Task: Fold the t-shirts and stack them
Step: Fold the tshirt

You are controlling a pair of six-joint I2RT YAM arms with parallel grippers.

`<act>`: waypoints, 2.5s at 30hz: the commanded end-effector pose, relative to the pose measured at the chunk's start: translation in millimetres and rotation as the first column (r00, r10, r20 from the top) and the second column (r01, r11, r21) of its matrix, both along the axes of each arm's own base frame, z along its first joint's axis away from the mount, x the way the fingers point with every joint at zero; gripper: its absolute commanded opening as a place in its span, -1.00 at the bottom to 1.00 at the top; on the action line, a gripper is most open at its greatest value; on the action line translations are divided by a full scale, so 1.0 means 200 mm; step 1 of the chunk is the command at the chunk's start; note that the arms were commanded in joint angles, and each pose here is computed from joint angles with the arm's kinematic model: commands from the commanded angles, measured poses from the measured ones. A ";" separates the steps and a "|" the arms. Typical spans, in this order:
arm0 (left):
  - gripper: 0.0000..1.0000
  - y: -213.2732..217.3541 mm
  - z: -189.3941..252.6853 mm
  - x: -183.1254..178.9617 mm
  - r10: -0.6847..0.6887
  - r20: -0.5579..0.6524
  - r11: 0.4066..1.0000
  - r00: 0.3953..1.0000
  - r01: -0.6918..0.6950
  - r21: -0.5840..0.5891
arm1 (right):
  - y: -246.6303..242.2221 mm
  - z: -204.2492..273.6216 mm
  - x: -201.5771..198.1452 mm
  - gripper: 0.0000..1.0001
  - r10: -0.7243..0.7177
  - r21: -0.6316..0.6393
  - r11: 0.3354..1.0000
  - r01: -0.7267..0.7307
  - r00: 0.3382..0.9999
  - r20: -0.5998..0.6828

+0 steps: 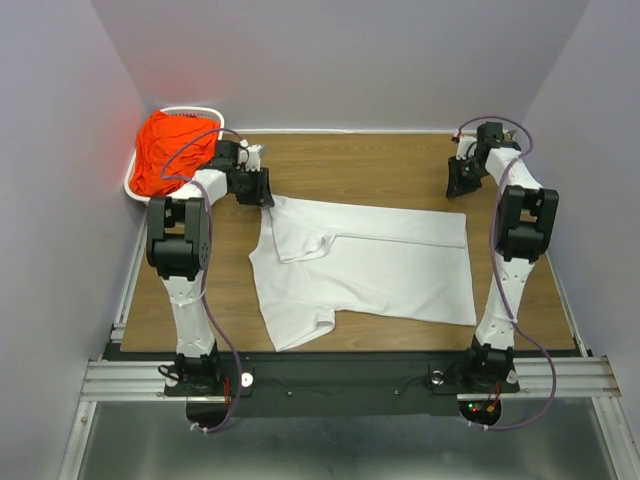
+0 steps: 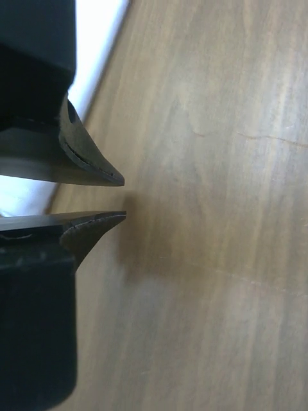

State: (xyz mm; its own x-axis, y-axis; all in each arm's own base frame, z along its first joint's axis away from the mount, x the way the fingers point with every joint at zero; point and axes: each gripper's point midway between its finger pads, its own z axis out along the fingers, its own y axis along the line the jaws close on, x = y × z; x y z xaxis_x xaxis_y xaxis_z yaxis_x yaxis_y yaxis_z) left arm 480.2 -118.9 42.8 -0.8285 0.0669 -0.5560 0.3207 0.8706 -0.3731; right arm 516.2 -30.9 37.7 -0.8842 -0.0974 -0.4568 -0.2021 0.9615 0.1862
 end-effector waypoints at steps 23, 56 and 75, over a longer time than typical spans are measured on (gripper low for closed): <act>-0.08 -0.22 -0.09 -0.26 -0.193 0.019 0.976 0.981 0.190 0.111 | 0.04 -0.16 -0.30 -0.49 0.032 0.006 0.999 -0.031 0.995 -0.100; 0.33 -0.26 0.11 -1.28 -0.879 0.027 0.451 0.476 0.810 0.374 | -0.01 0.06 -1.26 -0.10 0.428 -0.206 0.866 -0.456 0.888 -0.167; 0.36 -0.29 0.03 -1.26 -0.893 -0.012 0.400 0.450 0.805 0.439 | -0.05 -0.07 -1.37 -0.17 0.442 -0.257 0.836 -0.485 0.872 -0.211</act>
State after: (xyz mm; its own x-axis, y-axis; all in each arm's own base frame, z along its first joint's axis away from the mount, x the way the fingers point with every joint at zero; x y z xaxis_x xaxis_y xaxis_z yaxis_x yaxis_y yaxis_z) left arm 210.6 -171.2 31.7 -0.1238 0.8975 -0.4232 0.9916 0.1285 -0.0174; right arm 227.0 -34.6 20.4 -0.7759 -0.6034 -0.1843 -0.6201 0.7831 0.0468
